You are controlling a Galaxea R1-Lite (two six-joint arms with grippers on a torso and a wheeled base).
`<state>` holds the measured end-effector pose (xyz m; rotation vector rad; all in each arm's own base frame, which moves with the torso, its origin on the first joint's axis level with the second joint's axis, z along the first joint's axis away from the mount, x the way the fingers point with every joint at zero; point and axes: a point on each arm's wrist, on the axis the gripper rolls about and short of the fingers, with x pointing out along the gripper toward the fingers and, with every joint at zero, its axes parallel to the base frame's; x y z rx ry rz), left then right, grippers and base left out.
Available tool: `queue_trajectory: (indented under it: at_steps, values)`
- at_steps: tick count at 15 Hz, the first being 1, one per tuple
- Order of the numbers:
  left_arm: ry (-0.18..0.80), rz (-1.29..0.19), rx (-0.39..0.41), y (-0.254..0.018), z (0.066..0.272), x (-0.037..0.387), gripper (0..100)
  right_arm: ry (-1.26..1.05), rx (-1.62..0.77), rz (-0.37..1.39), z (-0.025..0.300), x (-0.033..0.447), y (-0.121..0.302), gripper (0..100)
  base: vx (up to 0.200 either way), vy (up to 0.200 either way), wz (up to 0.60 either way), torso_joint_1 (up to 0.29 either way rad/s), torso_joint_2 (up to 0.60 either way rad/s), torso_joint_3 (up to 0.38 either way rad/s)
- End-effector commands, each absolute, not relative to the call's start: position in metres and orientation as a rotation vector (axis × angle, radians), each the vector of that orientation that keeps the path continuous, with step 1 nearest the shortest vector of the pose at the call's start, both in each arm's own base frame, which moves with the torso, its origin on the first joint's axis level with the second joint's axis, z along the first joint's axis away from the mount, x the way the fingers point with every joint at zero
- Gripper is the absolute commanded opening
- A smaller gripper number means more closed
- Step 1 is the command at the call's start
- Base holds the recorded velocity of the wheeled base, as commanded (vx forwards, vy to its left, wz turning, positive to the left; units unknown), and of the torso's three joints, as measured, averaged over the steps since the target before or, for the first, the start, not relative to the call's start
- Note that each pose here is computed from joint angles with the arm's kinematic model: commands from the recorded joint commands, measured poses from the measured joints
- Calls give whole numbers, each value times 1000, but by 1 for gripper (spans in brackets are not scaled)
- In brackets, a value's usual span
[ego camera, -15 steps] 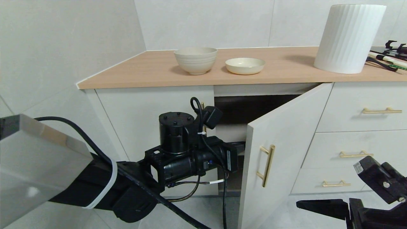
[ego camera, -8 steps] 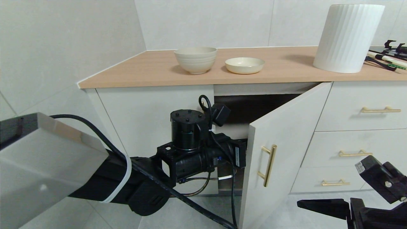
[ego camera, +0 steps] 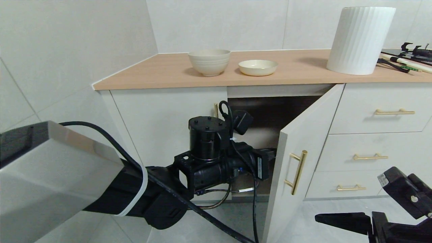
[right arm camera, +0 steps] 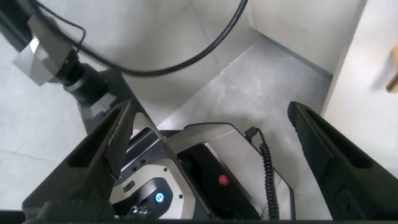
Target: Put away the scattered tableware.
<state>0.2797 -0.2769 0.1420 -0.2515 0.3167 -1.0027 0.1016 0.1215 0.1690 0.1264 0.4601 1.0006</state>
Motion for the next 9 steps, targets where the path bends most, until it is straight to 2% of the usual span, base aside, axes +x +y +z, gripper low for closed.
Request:
queue_trajectory:
  at_steps: [1, 6, 7, 9]
  values:
    - [324, -994, -251, -280, 136, 285, 0, 459, 127, 1001, 169, 102, 122, 100, 0, 0, 0, 0, 0, 0]
    - [310, -987, -242, -302, 142, 278, 0, 452, 129, 1004, 170, 100, 120, 100, 0, 0, 0, 0, 0, 0]
    - [300, -1016, -242, -311, 148, 267, 0, 443, 132, 1006, 172, 99, 119, 100, 0, 0, 0, 0, 0, 0]
    - [284, -1161, -246, -329, 171, 214, 0, 405, 124, 1059, 174, 87, 113, 100, 0, 0, 0, 0, 0, 0]
